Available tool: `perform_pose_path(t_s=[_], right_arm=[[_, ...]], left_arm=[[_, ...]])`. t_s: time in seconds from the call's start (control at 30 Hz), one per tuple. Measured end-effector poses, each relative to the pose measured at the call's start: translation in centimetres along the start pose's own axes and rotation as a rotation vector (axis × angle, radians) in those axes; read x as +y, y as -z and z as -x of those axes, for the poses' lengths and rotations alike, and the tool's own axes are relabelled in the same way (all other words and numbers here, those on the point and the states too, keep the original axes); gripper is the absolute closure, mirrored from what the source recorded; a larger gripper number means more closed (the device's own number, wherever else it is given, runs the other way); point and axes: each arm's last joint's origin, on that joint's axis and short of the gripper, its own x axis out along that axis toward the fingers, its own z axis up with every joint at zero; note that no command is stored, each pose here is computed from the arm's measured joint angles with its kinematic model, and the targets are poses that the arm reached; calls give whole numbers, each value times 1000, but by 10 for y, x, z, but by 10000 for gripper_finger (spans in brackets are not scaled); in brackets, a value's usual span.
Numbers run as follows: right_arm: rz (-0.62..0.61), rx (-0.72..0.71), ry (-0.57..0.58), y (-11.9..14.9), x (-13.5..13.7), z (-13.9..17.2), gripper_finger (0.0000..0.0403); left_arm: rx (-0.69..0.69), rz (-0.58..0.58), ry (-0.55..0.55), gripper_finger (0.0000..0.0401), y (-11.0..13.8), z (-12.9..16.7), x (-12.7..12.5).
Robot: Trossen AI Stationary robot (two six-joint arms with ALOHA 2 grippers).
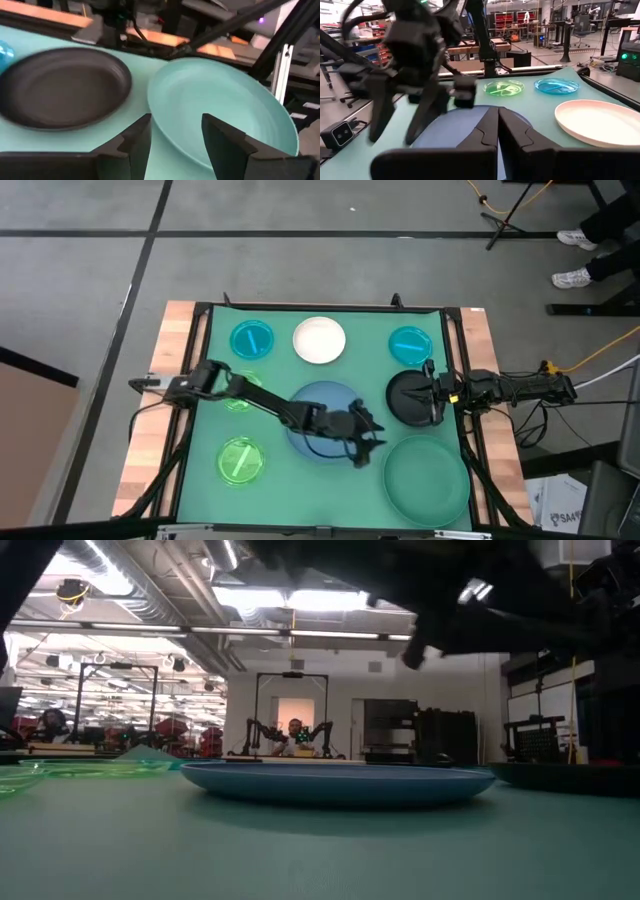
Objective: Stack plastic plates
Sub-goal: Stack the green plate on top of the blue plate
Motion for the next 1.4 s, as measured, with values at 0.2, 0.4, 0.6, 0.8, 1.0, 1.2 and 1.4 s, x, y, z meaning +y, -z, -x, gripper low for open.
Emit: perform_pose_path(t_s=[0.2,0.4,0.6,0.8,1.0,1.2,1.4], right_arm=[[1,10,-34,1,1,0,400],[2,11,-42,1,1,0,400],[1,16,-60,1,2,0,400],[1,17,-60,1,2,0,400],[1,17,-60,1,2,0,400],[1,17,-59,1,2,0,400],[1,17,-59,1,2,0,400]], left_arm=[[134,60,-60,244,0,-30,-15],[189,39,-84,250,4,-49,-26],[183,38,-115,256,11,-57,-23],[182,126,-127,257,14,-59,-20],[195,196,-111,257,14,-60,-18],[216,220,-112,257,23,-64,-17],[245,248,-95,257,37,-71,-15]])
